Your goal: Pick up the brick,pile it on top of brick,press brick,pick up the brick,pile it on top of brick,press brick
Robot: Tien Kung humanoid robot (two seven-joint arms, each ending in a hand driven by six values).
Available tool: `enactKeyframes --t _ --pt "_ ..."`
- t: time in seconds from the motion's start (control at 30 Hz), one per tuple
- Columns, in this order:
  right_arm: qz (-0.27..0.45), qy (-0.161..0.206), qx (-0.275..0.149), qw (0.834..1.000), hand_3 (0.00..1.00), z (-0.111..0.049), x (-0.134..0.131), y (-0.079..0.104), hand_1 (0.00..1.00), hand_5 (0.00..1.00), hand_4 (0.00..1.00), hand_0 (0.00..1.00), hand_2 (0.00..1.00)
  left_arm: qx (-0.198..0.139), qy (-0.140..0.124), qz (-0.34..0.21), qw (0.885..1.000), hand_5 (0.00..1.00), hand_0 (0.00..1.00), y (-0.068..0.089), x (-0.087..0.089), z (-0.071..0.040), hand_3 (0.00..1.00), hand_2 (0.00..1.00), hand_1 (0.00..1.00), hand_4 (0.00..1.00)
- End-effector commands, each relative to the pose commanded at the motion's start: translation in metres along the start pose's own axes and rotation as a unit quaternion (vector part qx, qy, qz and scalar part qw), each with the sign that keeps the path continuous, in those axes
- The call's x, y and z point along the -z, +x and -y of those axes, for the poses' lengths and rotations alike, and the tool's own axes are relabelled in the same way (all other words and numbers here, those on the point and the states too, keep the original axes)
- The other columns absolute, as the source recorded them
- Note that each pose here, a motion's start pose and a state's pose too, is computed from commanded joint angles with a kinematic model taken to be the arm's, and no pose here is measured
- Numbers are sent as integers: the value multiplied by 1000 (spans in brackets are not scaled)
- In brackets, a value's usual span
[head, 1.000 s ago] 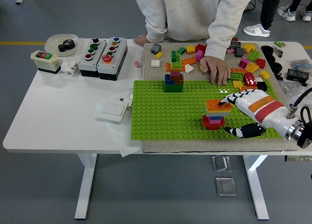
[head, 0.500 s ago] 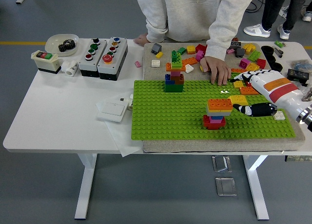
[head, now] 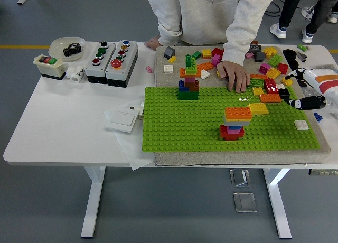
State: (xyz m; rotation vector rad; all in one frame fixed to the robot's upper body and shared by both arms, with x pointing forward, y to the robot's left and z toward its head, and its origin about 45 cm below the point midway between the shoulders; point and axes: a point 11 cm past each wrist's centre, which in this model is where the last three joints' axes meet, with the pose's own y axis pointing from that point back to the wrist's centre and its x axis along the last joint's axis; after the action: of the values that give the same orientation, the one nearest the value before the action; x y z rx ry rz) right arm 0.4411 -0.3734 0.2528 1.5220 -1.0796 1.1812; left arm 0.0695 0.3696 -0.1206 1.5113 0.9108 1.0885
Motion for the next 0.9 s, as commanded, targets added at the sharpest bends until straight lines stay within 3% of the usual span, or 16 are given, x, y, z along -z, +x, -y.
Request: enactKeyframes --t 0.13,0.3,0.9 --pt "8 -15 15 1000 735 4 -17 -12 719 358 782 742 768 1 0 1 1000 601 785 -1 0 0 558 639 736 581" --pt "22 -10 24 999 729 9 -18 -25 700 336 791 722 756 2 1 1 1000 601 784 -2 2 1 557 637 738 581" --pt "48 44 32 997 743 26 21 -54 655 272 823 692 733 3 2 6 1000 601 782 -2 3 1 558 636 736 581"
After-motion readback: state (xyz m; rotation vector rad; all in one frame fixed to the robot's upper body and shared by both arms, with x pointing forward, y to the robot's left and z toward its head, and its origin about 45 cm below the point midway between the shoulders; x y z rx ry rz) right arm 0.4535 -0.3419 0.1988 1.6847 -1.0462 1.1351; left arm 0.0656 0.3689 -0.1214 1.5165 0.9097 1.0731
